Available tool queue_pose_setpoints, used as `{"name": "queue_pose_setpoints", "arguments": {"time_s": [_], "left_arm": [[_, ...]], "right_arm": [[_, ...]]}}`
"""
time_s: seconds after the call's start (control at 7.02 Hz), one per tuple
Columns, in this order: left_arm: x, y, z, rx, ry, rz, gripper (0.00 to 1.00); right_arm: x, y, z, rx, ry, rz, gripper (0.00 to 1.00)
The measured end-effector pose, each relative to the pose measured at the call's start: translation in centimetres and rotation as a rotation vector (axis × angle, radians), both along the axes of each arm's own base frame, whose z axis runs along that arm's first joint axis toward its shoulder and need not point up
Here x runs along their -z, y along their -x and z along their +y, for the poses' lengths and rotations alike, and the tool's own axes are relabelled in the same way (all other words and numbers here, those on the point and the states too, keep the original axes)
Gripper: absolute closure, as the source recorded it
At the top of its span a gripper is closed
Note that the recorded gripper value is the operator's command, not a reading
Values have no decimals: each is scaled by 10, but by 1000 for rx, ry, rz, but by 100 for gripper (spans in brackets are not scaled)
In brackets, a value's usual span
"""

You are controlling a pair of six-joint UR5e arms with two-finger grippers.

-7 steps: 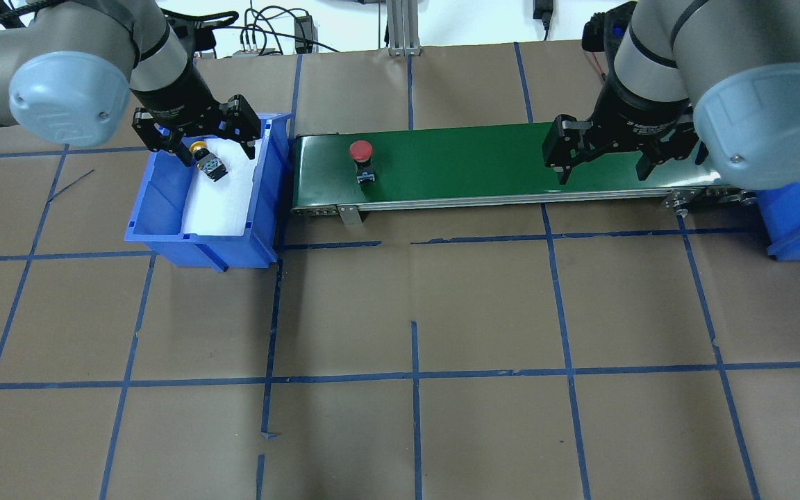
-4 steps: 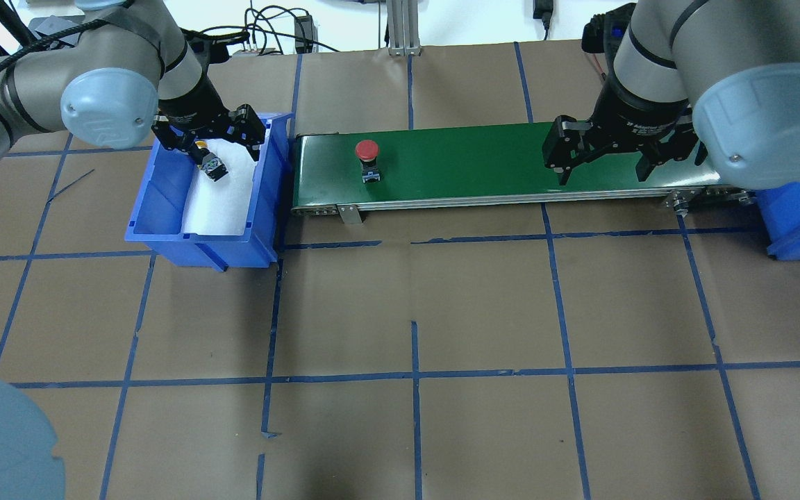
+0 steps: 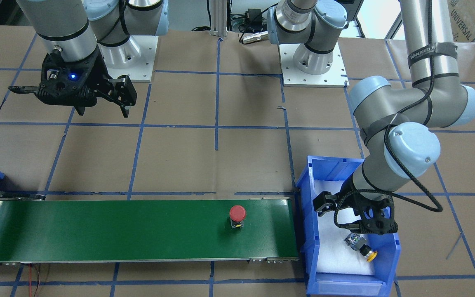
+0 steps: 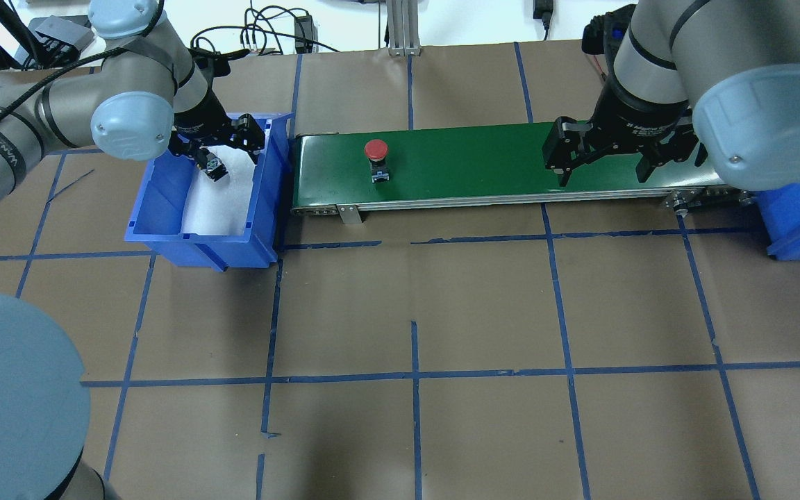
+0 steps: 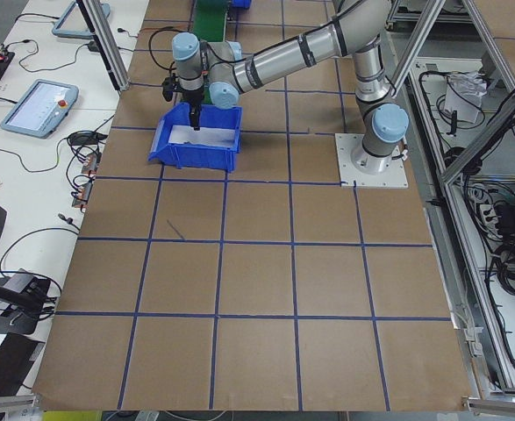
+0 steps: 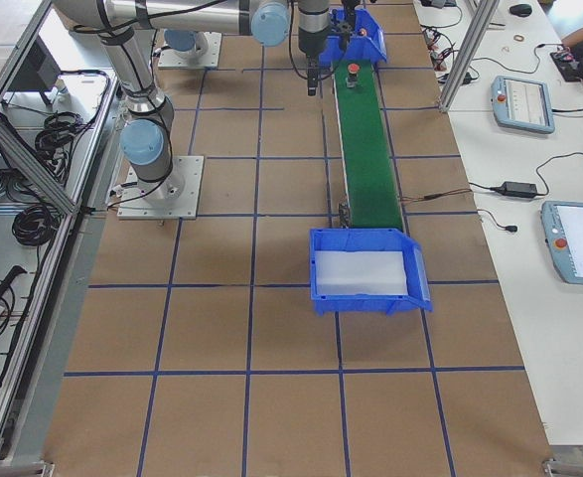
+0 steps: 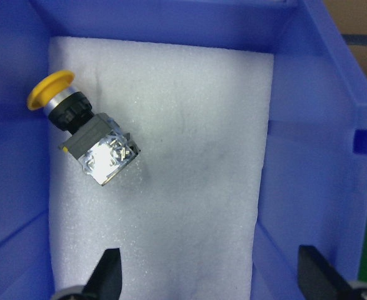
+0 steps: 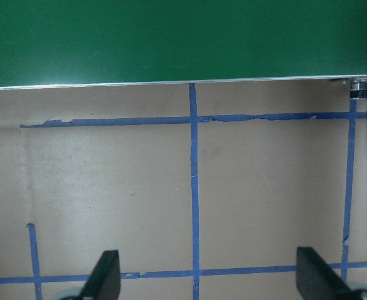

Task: Transport two buttons from left to right
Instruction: 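Lower the left gripper and close it on the yellow push-button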

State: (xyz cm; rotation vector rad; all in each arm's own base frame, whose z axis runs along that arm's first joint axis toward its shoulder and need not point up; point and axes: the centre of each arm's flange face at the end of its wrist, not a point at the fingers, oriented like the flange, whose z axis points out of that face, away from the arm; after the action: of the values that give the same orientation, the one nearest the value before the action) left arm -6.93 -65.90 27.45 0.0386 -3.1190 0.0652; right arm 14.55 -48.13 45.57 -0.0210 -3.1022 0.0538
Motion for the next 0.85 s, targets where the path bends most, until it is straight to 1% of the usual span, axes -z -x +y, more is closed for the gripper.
{"name": "queue_pose_setpoints", "arguments": {"time_s": [0.28, 0.71, 0.85], "left_arm": [[0, -1, -5, -37, 30, -4, 0], [-3, -7, -11, -125, 49, -18, 1], [3, -9, -15, -144, 50, -22, 1]], "right_arm": [[0, 0, 0, 0, 0, 1, 0], [0, 1, 0, 0, 0, 1, 0], [0, 1, 0, 0, -1, 1, 0]]}}
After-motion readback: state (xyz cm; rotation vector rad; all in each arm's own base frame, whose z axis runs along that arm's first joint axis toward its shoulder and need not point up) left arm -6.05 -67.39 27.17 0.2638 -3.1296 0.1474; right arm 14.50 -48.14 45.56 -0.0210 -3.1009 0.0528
